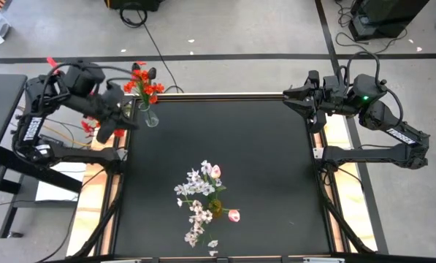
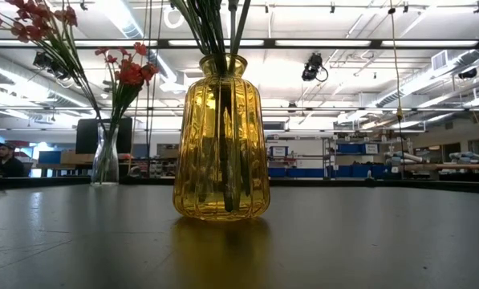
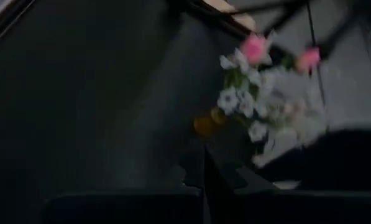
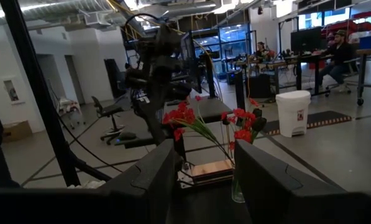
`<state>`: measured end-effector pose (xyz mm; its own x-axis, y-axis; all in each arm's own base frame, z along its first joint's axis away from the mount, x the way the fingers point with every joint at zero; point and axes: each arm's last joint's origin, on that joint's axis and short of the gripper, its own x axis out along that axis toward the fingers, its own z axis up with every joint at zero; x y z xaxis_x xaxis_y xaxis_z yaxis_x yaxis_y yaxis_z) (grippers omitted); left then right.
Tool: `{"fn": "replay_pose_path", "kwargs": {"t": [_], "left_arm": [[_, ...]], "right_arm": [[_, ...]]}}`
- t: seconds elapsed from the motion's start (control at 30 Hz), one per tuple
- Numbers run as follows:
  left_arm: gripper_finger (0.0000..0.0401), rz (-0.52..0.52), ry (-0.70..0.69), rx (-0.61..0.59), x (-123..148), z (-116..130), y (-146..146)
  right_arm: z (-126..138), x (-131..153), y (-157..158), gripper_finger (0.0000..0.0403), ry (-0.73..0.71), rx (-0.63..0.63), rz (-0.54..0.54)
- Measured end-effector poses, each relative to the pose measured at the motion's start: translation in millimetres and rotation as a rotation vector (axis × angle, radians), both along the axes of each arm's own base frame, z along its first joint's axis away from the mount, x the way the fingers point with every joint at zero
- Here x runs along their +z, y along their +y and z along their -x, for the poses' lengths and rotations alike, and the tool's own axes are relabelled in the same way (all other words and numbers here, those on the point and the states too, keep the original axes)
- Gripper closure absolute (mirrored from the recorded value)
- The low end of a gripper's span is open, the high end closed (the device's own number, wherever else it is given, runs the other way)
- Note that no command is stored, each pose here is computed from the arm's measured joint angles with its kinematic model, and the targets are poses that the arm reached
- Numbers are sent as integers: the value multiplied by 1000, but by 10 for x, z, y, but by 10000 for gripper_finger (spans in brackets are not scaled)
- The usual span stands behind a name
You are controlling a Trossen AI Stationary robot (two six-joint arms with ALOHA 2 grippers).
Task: Sort flowers into vase by color
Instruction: Adjust the orange flowers
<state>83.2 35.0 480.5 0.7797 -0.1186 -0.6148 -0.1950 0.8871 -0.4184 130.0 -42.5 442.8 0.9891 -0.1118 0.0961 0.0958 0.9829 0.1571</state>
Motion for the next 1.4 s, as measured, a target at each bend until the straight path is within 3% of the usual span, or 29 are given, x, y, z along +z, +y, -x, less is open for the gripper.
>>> {"fn": "replay_pose_path", "kwargs": {"t": [0.1,0.23,0.37,0.6,0.77,0.83,0.93,1.03,1.2,1.4], "left_arm": [[396,-130,29,-77,-20,-55,-12],[396,-239,117,-47,-64,-204,77],[396,-232,198,-39,-146,-426,202],[397,-218,295,-132,-307,-824,276],[397,-206,531,-84,-744,-1047,222],[397,-165,593,-53,-950,-1010,173],[397,-132,511,24,-1122,-890,86],[397,-137,399,89,-1169,-723,-13],[397,-178,363,196,-1173,-436,-210],[397,-155,533,137,-1236,-120,-408]], "right_arm": [[0,1,0,227,0,0,0],[1,0,0,227,0,0,0],[1,1,0,227,0,-1,0],[1,1,0,227,0,0,0],[0,0,-1,227,0,0,0],[0,1,0,227,0,0,0],[1,1,0,227,0,0,0],[0,0,0,227,0,0,0],[1,1,0,227,0,0,0],[1,1,0,227,0,0,0]]}}
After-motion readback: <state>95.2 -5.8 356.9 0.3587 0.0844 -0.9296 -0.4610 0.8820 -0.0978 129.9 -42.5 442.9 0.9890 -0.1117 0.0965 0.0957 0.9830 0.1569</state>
